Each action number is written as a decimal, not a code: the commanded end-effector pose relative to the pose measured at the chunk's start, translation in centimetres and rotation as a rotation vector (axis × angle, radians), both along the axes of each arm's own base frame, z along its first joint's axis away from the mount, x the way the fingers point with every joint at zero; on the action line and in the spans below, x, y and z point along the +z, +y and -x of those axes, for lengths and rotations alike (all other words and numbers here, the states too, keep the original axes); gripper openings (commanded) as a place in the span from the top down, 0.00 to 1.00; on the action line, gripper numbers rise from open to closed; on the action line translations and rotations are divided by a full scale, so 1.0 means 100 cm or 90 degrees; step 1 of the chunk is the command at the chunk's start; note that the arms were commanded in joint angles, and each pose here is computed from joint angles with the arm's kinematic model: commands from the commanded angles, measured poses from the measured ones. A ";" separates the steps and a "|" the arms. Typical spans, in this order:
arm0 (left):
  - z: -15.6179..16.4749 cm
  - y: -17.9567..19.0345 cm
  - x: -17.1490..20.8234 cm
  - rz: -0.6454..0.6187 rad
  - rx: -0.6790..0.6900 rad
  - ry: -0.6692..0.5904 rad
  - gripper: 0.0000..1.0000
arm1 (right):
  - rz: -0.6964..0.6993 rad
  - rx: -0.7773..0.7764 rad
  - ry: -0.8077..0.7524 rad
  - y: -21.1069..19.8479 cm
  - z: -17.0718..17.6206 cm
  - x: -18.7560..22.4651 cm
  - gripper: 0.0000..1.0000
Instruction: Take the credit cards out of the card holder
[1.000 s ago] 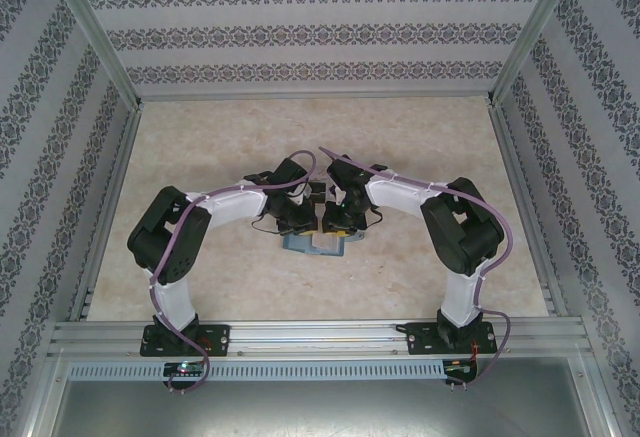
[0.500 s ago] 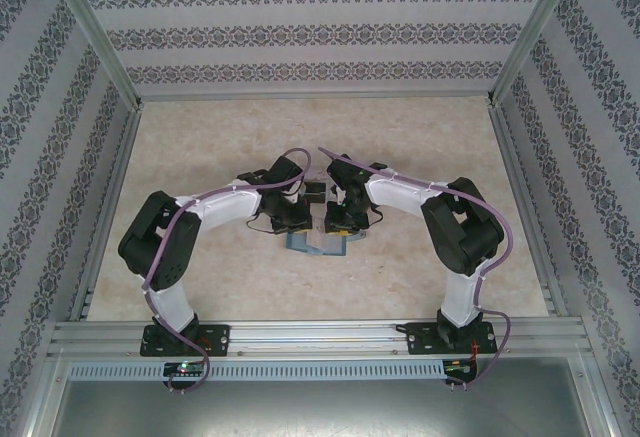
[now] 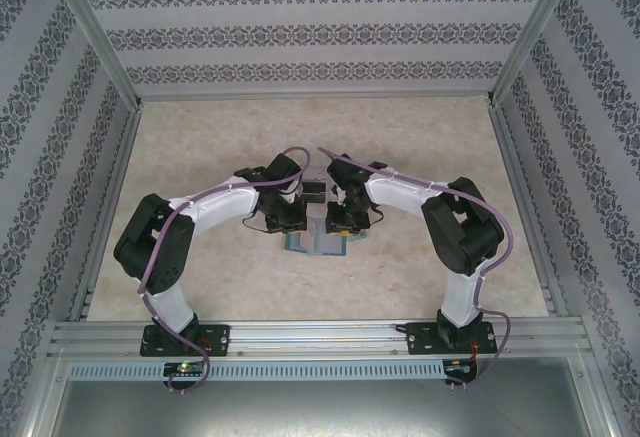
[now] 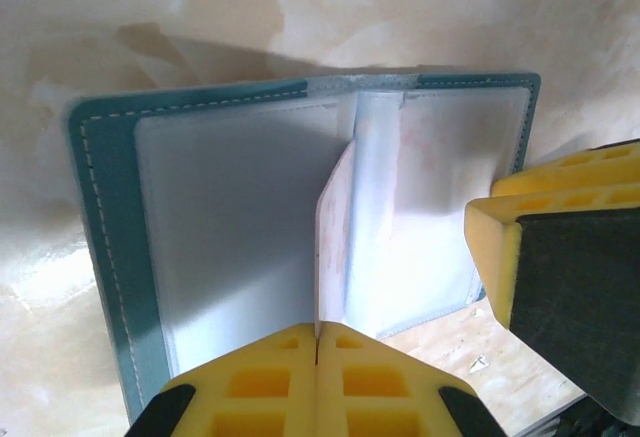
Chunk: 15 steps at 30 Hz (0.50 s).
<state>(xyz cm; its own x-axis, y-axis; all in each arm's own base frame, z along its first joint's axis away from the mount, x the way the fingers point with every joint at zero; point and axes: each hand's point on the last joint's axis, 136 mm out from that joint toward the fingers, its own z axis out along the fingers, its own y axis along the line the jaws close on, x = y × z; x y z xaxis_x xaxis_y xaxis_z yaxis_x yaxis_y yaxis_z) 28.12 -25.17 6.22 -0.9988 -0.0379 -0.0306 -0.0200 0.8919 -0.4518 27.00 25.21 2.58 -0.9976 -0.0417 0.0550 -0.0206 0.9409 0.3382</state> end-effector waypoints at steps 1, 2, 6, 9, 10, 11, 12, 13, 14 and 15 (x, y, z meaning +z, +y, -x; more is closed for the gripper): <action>0.004 0.018 0.006 -0.050 -0.019 0.006 1.00 | 0.021 0.001 -0.007 -0.006 -0.003 0.004 0.72; 0.004 0.020 0.006 -0.058 -0.025 0.006 1.00 | 0.020 0.001 -0.009 -0.006 -0.004 0.005 0.72; 0.002 0.024 0.012 -0.081 -0.057 -0.010 1.00 | 0.019 0.000 -0.011 -0.006 -0.004 0.007 0.72; 0.001 0.028 0.015 -0.106 -0.097 -0.015 1.00 | 0.016 -0.001 -0.012 -0.006 -0.004 0.009 0.71; 0.002 0.030 0.016 -0.114 -0.112 -0.016 1.00 | 0.016 -0.002 -0.014 -0.006 -0.005 0.009 0.72; 0.002 0.030 0.018 -0.116 -0.126 -0.020 1.00 | 0.016 -0.002 -0.014 -0.006 -0.006 0.010 0.71; 0.002 0.029 0.020 -0.111 -0.142 -0.026 1.00 | 0.016 -0.002 -0.014 -0.006 -0.006 0.010 0.72; 0.002 0.028 0.024 -0.107 -0.155 -0.035 1.00 | 0.016 -0.001 -0.013 -0.007 -0.005 0.011 0.71; 0.002 0.028 0.027 -0.104 -0.171 -0.044 1.00 | 0.016 -0.001 -0.015 -0.007 -0.006 0.012 0.72; 0.003 0.026 0.030 -0.098 -0.191 -0.056 1.00 | 0.017 -0.002 -0.016 -0.008 -0.006 0.013 0.71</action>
